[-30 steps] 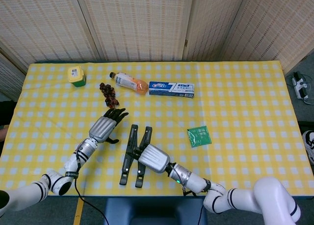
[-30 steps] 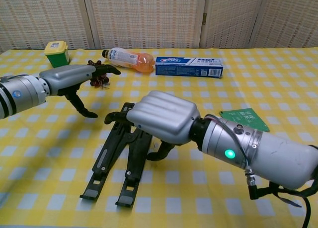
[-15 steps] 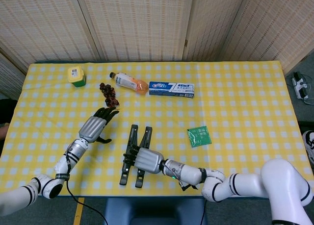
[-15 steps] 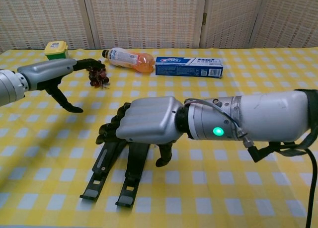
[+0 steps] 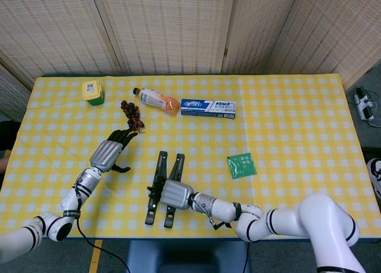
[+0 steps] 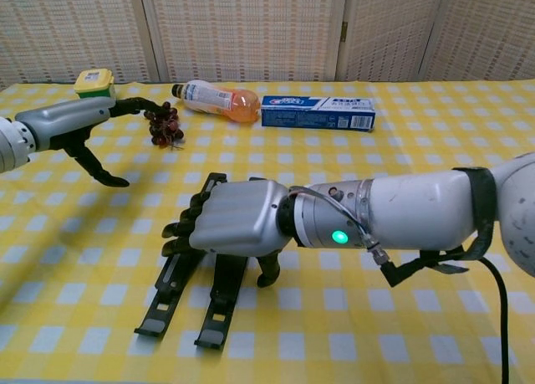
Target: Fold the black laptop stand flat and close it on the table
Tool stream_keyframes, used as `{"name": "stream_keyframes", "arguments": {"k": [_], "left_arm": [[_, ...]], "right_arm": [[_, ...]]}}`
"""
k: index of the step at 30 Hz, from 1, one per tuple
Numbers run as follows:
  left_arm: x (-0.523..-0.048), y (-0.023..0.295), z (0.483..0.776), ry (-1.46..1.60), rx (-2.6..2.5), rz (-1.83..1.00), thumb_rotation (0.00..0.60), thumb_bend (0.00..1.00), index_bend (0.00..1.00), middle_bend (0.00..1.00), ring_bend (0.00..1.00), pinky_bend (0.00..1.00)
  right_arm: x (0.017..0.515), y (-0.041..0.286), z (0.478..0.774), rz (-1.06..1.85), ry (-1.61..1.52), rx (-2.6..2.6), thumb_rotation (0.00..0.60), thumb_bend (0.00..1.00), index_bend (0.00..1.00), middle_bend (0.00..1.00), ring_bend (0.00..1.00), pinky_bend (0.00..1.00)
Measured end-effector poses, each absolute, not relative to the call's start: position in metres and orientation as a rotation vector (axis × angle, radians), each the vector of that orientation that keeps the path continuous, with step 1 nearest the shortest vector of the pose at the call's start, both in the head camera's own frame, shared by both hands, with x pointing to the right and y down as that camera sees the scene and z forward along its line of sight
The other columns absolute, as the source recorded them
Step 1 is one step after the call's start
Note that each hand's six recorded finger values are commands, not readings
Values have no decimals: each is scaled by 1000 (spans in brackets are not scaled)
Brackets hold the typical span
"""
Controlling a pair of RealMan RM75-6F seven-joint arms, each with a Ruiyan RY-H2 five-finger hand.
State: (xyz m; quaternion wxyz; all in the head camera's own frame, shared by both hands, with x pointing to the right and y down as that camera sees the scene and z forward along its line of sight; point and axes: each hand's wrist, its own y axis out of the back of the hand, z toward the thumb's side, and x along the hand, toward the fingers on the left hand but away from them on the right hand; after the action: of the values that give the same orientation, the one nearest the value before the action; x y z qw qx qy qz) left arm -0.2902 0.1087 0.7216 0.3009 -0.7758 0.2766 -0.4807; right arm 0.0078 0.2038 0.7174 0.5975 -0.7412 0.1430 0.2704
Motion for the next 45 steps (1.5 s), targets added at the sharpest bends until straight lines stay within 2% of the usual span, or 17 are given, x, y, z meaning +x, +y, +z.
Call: {"name": "stream_keyframes", "arguments": {"k": [7, 18, 24, 35, 40, 45], "left_arm": [[-296, 110, 724, 742, -2062, -1287, 600, 191, 0, 0, 0, 0], [-301, 113, 726, 731, -2062, -1304, 600, 192, 0, 0, 0, 0], [-300, 113, 726, 731, -2063, -1302, 600, 192, 0, 0, 0, 0], [-302, 112, 725, 737, -2058, -1301, 600, 192, 0, 0, 0, 0], [-302, 111, 723, 743, -2056, -1299, 600, 192, 0, 0, 0, 0], [-300, 110, 721, 743, -2053, -1293, 600, 192, 0, 0, 0, 0]], "right_arm": [[-5, 201, 720, 627, 344, -1727, 600, 227, 0, 43, 68, 61], [-15, 197, 719, 638, 372, -1728, 600, 227, 28, 148, 91, 61], [-20, 196, 718, 641, 365, -1726, 600, 228, 125, 219, 118, 62], [-20, 193, 713, 614, 315, -1714, 600, 227, 374, 371, 220, 75], [-18, 192, 709, 582, 288, -1711, 600, 228, 513, 470, 292, 115], [-15, 189, 705, 558, 257, -1719, 600, 228, 595, 534, 332, 139]]}}
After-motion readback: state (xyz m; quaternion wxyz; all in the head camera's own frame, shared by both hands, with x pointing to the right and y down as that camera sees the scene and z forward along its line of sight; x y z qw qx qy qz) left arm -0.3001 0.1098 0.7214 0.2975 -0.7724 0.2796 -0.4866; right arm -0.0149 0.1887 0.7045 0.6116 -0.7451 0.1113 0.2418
